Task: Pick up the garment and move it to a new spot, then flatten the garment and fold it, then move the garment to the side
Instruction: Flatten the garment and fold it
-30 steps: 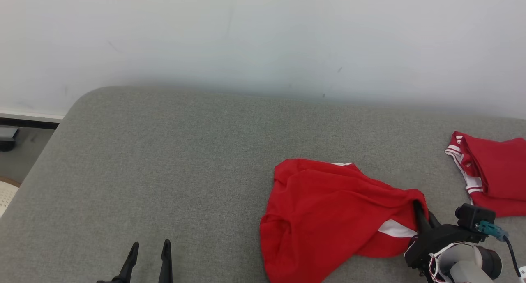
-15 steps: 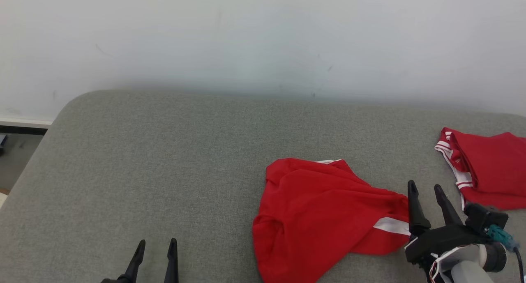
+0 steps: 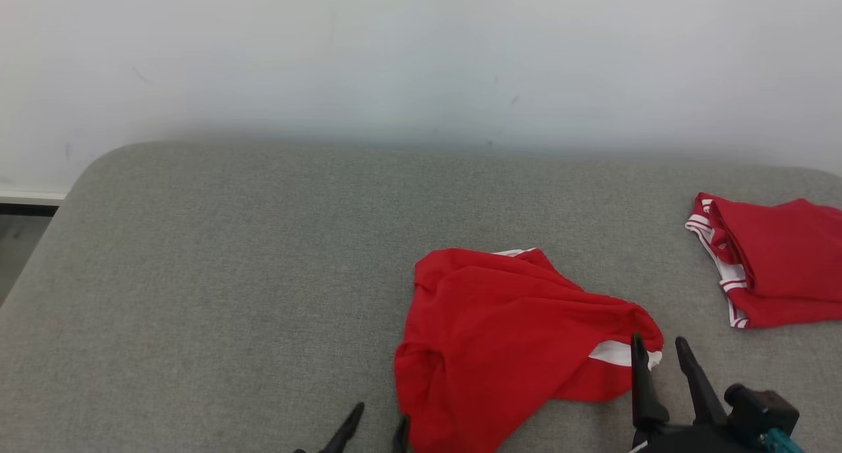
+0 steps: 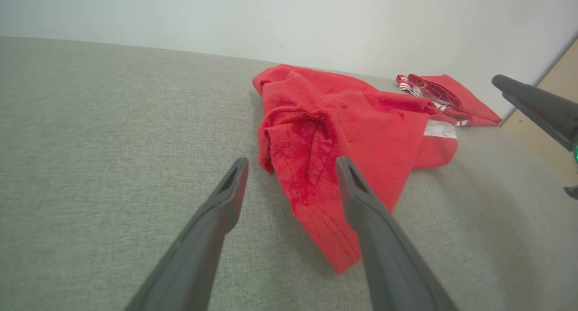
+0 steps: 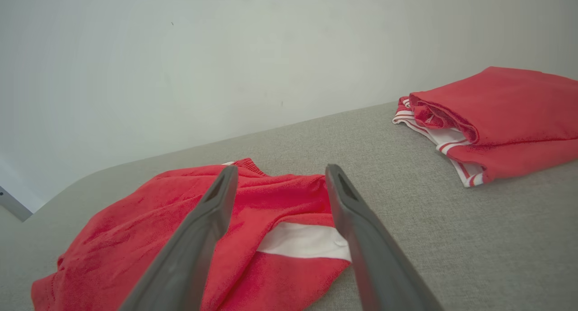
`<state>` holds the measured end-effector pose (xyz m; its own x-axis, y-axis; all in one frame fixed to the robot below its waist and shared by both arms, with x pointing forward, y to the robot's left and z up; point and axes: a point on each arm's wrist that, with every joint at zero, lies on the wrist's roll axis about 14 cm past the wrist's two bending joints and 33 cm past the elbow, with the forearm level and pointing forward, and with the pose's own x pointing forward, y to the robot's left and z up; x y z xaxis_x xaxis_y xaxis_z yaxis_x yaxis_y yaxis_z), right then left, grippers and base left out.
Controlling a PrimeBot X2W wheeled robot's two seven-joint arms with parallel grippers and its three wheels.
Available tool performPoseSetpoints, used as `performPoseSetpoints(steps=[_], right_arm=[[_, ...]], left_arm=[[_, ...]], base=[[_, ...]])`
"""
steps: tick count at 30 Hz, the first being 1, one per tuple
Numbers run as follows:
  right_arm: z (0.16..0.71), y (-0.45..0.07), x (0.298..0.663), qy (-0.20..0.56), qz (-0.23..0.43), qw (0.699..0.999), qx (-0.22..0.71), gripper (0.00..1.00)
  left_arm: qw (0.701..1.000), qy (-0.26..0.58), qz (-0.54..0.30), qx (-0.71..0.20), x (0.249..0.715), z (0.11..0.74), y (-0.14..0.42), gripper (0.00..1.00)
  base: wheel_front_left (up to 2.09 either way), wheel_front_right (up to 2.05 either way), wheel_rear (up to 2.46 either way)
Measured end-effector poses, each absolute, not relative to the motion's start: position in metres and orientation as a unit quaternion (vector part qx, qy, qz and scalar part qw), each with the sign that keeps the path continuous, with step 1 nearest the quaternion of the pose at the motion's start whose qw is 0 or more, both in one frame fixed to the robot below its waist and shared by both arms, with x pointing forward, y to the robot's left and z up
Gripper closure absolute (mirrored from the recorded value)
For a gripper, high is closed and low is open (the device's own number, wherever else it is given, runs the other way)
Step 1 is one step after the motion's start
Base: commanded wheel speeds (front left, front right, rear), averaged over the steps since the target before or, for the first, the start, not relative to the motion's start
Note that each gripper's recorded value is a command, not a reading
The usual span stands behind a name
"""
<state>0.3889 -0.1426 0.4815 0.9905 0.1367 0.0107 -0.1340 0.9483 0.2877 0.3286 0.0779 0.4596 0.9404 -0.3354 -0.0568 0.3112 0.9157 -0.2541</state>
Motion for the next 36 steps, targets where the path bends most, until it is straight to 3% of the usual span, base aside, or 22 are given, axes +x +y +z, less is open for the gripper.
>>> performPoseSetpoints(steps=[17,18,19,20,36], right_arm=[[0.470,-0.160,0.371,0.016,0.038,0.986,0.160,0.00],[0.470,-0.160,0.371,0.016,0.037,0.986,0.160,0.00],[0.471,-0.161,0.370,0.015,0.036,0.986,0.161,0.00],[0.472,-0.161,0.370,0.014,0.036,0.986,0.161,0.00],[0.475,-0.140,0.379,0.013,0.066,0.983,0.168,0.00]], left_arm=[[0.942,0.189,-0.246,-0.128,0.313,0.394,0.025,0.00],[0.941,0.187,-0.249,-0.134,0.315,0.396,0.021,0.04],[0.940,0.185,-0.253,-0.135,0.316,0.398,0.019,0.58],[0.941,0.173,-0.256,-0.141,0.320,0.405,0.016,0.98],[0.960,0.053,-0.242,-0.133,0.342,0.480,0.049,1.00]], base=[[0.00,0.00,0.00],[0.00,0.00,0.00],[0.00,0.00,0.00],[0.00,0.00,0.00],[0.00,0.00,0.00]])
